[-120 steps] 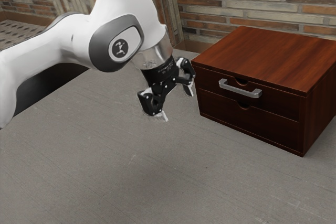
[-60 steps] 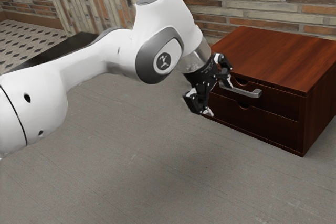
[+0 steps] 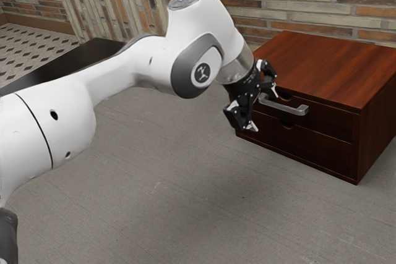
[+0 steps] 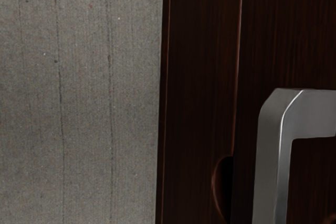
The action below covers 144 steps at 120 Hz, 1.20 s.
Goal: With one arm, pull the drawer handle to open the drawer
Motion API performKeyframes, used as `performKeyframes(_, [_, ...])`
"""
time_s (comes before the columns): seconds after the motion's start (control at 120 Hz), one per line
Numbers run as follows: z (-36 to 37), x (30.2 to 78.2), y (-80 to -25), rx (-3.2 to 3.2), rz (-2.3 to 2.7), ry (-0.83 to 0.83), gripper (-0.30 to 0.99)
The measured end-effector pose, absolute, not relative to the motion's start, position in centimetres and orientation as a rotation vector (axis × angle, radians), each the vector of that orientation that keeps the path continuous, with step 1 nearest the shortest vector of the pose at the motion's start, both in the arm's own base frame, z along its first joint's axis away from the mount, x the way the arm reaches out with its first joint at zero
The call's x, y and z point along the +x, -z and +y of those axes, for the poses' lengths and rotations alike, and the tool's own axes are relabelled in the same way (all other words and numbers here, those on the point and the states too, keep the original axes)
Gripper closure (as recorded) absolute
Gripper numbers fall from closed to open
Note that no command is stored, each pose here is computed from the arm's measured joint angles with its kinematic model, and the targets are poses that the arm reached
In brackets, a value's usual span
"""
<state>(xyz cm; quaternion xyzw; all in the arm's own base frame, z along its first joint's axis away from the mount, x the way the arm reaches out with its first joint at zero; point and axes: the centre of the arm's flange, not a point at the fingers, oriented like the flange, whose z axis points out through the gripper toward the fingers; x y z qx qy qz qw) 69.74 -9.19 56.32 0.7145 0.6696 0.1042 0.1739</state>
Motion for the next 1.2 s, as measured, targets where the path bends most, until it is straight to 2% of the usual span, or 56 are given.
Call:
performKeyframes(0.808, [-9.2, 70.8, -54.9, 2.011, 1.91, -0.298, 0.0])
performKeyframes(1.2, [-9.2, 70.8, -54.3, 2.003, 1.915, -0.281, 0.44])
